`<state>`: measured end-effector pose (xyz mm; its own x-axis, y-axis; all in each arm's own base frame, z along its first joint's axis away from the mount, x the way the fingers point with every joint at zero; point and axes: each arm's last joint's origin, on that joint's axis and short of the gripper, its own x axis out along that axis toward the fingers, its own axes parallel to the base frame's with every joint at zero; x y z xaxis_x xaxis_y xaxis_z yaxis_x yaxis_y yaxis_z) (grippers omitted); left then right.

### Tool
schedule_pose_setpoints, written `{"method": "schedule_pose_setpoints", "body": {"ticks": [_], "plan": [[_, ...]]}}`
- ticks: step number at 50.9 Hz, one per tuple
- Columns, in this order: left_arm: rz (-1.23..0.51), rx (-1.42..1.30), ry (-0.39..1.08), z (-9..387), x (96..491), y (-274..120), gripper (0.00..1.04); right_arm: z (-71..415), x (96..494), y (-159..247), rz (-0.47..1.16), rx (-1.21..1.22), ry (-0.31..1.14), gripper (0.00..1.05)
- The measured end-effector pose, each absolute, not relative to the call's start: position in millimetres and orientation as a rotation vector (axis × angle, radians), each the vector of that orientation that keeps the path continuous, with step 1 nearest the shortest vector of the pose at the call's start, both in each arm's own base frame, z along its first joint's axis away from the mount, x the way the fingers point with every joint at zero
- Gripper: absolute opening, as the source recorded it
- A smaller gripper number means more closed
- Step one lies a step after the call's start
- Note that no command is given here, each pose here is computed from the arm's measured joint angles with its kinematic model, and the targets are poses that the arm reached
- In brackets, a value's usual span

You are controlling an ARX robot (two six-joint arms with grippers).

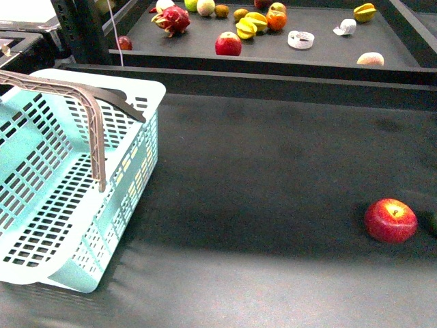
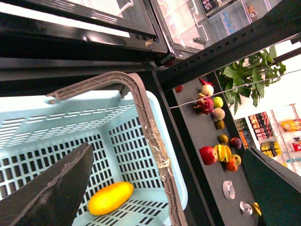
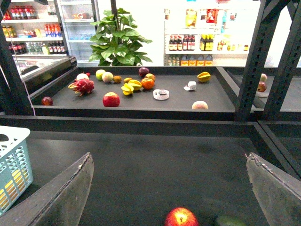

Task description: Pick mango with right arm and hold basket with left

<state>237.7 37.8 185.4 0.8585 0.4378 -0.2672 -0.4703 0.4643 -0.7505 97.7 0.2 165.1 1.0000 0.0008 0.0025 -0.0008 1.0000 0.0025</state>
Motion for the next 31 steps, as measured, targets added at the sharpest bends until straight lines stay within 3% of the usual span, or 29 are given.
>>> {"method": "schedule_pose_setpoints", "body": {"ticks": [8, 15, 22, 31], "plan": [[0.553, -0.862, 0.026, 196.7, 200.9, 48.3, 0.99, 165.1, 97.7, 0.2, 0.001, 0.002, -0.002, 0.97], [0.537, -0.842, 0.018, 200.2, 199.1, 48.3, 0.99, 165.1, 97.6, 0.2, 0.000, 0.002, -0.003, 0.97], [0.033, -0.347, 0.019, 189.7, 184.6, 36.4, 0.69, 165.1, 97.7, 0.2, 0.001, 0.002, -0.002, 0.97], [0.011, -0.072, 0.005, 183.5, 167.2, 23.8, 0.36, 165.1, 97.6, 0.2, 0.000, 0.002, -0.003, 0.97]]}}
